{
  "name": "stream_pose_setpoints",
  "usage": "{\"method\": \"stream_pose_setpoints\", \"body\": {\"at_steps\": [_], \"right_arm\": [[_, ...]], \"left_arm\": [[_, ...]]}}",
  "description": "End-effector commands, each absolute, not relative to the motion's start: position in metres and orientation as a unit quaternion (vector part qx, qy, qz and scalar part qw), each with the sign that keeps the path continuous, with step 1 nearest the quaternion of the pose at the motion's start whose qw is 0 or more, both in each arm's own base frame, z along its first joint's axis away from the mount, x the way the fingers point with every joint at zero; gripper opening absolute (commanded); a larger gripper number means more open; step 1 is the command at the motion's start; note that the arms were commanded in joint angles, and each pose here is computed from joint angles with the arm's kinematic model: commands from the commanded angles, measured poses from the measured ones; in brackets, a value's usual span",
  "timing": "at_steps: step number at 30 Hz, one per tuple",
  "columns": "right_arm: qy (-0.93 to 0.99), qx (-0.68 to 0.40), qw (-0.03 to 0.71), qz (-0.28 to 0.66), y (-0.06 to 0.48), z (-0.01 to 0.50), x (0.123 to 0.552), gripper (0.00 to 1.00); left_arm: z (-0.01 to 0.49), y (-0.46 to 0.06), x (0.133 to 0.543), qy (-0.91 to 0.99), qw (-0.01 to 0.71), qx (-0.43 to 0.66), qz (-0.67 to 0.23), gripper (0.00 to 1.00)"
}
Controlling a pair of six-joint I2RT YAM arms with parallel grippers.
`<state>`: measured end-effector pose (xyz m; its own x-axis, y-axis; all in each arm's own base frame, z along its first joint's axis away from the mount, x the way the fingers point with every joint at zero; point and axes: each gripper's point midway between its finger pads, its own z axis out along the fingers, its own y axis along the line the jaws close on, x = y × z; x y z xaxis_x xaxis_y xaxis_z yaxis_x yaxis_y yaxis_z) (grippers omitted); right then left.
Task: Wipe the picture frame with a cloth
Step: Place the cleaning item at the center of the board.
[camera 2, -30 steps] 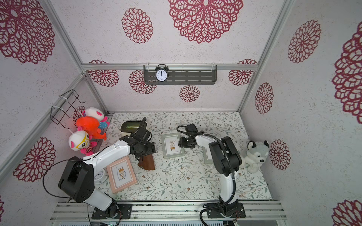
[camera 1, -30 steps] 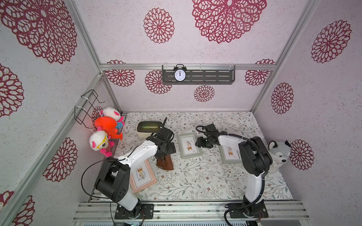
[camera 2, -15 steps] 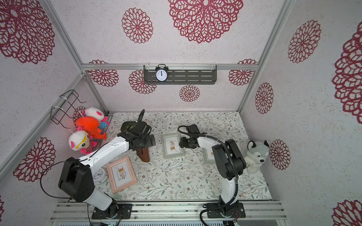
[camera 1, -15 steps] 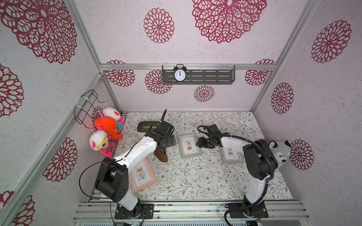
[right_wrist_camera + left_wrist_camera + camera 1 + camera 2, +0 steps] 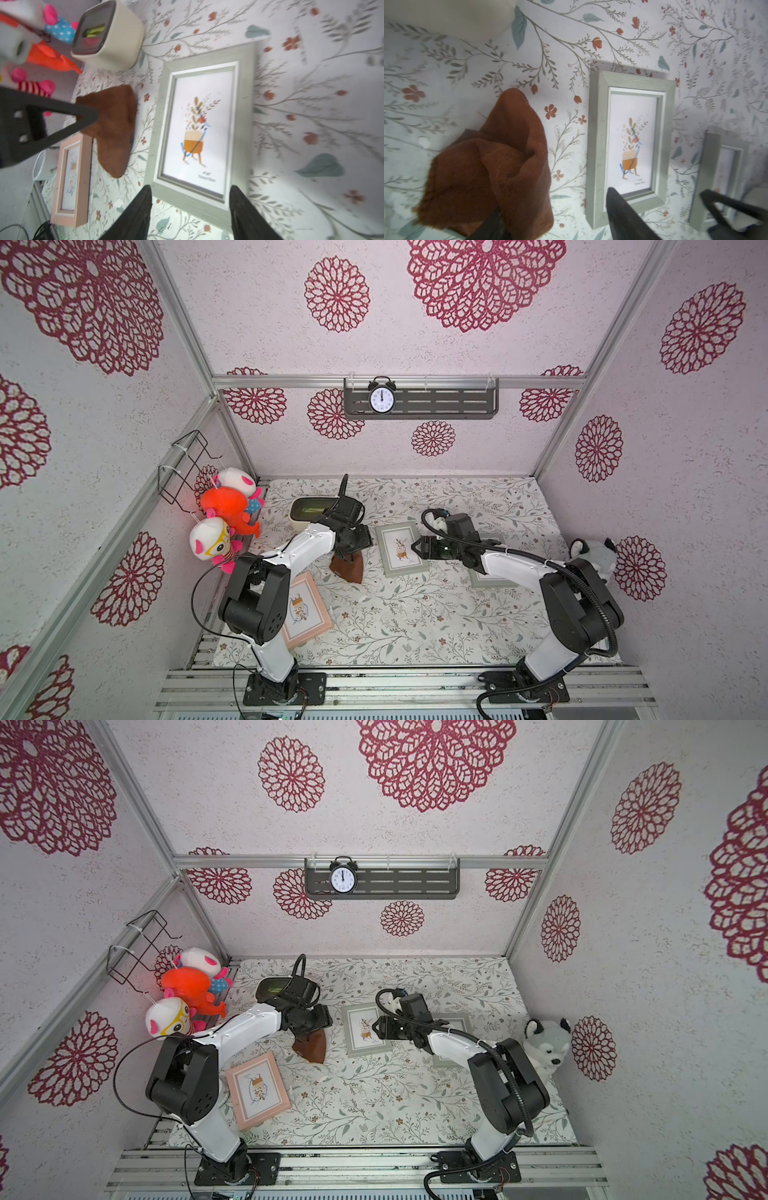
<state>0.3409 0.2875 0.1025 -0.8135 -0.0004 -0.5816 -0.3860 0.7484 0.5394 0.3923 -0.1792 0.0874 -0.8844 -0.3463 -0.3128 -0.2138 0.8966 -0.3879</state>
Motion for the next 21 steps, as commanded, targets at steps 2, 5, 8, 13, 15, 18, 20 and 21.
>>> {"method": "stream_pose_setpoints", "body": {"at_steps": [2,5,8,13,15,18,20,21], "right_arm": [[0.831,-0.148,0.322,0.428,0.352,0.135,0.328,0.6],[0.817,-0.139,0.325,0.456,0.38,0.131,0.331,0.58],[0.807,-0.138,0.327,0.472,0.404,0.13,0.335,0.56],[0.805,-0.141,0.323,0.478,0.426,0.122,0.342,0.55],[0.805,-0.144,0.322,0.476,0.432,0.115,0.345,0.55],[0.809,-0.143,0.315,0.475,0.441,0.105,0.351,0.53],[0.808,-0.141,0.31,0.481,0.446,0.102,0.354,0.51],[0.808,-0.141,0.305,0.483,0.45,0.1,0.355,0.48]], "left_arm": [[0.1,-0.179,0.413,0.936,0.196,-0.177,-0.235,0.57],[0.093,-0.174,0.413,0.931,0.182,-0.194,-0.249,0.54],[0.088,-0.174,0.414,0.926,0.171,-0.205,-0.267,0.52],[0.085,-0.171,0.417,0.924,0.167,-0.214,-0.269,0.46],[0.084,-0.169,0.418,0.924,0.167,-0.216,-0.269,0.45],[0.082,-0.168,0.418,0.924,0.164,-0.219,-0.268,0.42],[0.081,-0.167,0.419,0.923,0.162,-0.222,-0.269,0.41],[0.082,-0.166,0.419,0.923,0.162,-0.223,-0.27,0.41]]}}
